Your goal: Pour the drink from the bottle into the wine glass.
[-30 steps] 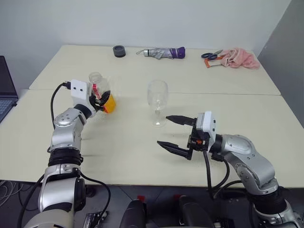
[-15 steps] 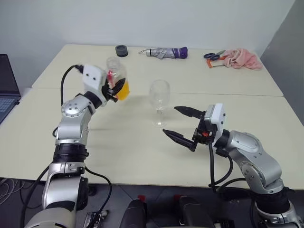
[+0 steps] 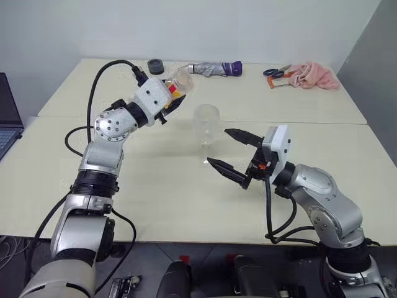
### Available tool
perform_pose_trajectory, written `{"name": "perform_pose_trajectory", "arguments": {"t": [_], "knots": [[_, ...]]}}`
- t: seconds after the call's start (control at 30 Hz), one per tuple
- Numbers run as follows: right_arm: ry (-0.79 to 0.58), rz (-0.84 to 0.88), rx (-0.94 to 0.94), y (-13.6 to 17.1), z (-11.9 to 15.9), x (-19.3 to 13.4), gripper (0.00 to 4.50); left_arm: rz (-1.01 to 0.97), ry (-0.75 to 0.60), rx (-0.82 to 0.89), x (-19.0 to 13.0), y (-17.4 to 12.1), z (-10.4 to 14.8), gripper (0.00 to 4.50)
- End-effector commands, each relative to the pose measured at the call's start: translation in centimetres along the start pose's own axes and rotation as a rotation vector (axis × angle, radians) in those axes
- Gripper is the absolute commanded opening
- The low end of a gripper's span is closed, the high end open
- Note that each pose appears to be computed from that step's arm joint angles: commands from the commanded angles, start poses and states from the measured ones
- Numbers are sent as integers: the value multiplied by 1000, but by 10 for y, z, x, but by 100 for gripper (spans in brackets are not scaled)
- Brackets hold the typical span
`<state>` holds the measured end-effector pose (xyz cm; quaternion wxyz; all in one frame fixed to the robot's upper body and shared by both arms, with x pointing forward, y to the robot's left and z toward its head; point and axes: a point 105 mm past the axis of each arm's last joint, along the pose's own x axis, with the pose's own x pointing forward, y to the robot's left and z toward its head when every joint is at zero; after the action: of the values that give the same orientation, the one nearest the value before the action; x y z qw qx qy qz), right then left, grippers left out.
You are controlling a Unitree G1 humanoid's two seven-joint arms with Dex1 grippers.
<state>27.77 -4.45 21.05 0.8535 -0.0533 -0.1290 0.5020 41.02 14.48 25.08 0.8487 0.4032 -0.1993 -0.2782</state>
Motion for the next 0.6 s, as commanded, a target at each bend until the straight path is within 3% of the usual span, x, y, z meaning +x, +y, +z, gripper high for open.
{"name": "perform_pose_trajectory", "arguments": {"t": [0.03, 0.6], "knots": [[-30, -43, -47, -6, 9, 5, 450, 33, -68, 127, 3, 17, 20, 176], [-10, -164, -59, -22, 0, 7, 450, 19, -109, 475, 9, 26, 29, 176]]}}
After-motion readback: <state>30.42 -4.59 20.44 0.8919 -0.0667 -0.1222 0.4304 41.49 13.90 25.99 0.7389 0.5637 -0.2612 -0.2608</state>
